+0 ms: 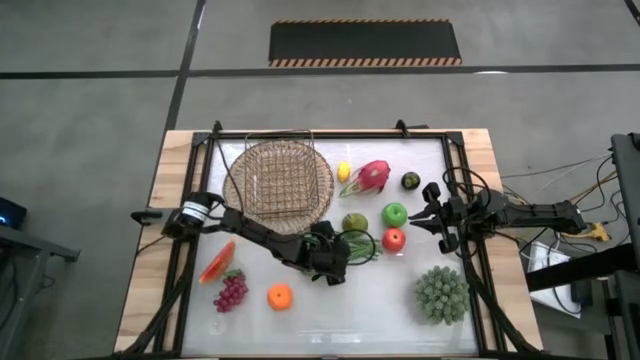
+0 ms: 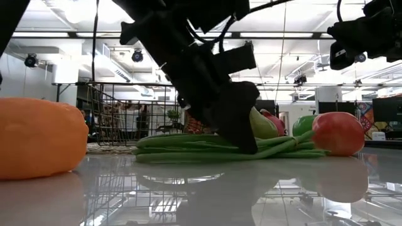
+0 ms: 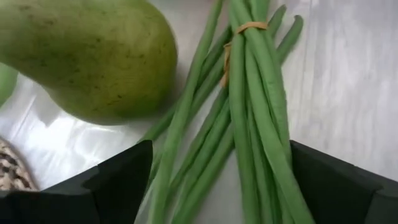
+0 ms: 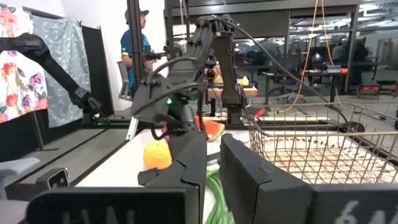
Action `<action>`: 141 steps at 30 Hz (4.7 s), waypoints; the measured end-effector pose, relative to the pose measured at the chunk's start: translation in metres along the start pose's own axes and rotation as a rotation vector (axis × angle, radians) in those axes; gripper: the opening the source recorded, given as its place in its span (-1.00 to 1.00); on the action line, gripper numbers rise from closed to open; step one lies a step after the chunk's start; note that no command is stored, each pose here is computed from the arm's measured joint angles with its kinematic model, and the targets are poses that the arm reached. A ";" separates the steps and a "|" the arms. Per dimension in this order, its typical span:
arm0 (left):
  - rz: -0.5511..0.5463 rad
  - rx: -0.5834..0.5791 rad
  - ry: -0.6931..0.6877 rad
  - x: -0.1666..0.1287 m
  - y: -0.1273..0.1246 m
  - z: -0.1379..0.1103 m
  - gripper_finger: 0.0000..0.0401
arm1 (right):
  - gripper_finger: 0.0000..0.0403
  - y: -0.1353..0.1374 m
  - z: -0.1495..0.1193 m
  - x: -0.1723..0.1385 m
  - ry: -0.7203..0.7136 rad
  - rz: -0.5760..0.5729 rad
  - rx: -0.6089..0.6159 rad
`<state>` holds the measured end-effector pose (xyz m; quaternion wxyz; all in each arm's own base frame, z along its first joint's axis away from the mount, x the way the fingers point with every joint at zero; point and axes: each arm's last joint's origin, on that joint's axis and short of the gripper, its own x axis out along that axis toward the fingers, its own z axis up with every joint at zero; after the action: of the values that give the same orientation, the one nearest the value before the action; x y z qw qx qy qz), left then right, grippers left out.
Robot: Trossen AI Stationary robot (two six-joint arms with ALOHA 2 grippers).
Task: Build produce basket
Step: Put the green string beans into the wire basket
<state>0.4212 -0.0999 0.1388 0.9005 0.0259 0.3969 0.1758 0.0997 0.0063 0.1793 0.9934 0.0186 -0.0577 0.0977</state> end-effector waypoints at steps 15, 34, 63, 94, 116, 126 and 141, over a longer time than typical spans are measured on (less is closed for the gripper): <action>-0.099 -0.029 0.083 0.020 0.011 -0.008 0.25 | -0.81 0.000 -0.001 0.000 0.006 -0.001 0.002; -0.234 0.007 0.012 -0.037 0.002 0.013 -0.94 | -0.81 0.000 -0.001 0.000 0.012 0.000 0.006; 0.171 -0.322 -0.779 -0.288 0.160 0.099 -0.95 | -0.81 0.000 -0.001 0.000 0.015 -0.001 0.007; 0.793 -0.368 -1.005 -0.317 0.298 0.115 -0.95 | -0.81 -0.001 -0.001 0.000 0.014 -0.022 -0.033; 0.721 -0.395 -0.586 -0.218 0.226 0.067 -0.95 | -0.81 -0.001 -0.004 0.000 0.037 -0.029 -0.015; 0.990 -0.337 -0.397 -0.219 0.227 0.049 -0.95 | -0.81 -0.001 -0.004 0.000 0.037 -0.029 -0.015; 0.475 -0.509 -0.593 -0.229 0.169 0.050 -0.95 | -0.81 -0.001 -0.004 0.000 0.039 -0.029 -0.014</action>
<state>0.2646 -0.0141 0.3666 0.8876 -0.0566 0.0489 0.4545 0.1006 0.0055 0.1755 0.9957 0.0108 -0.0385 0.0832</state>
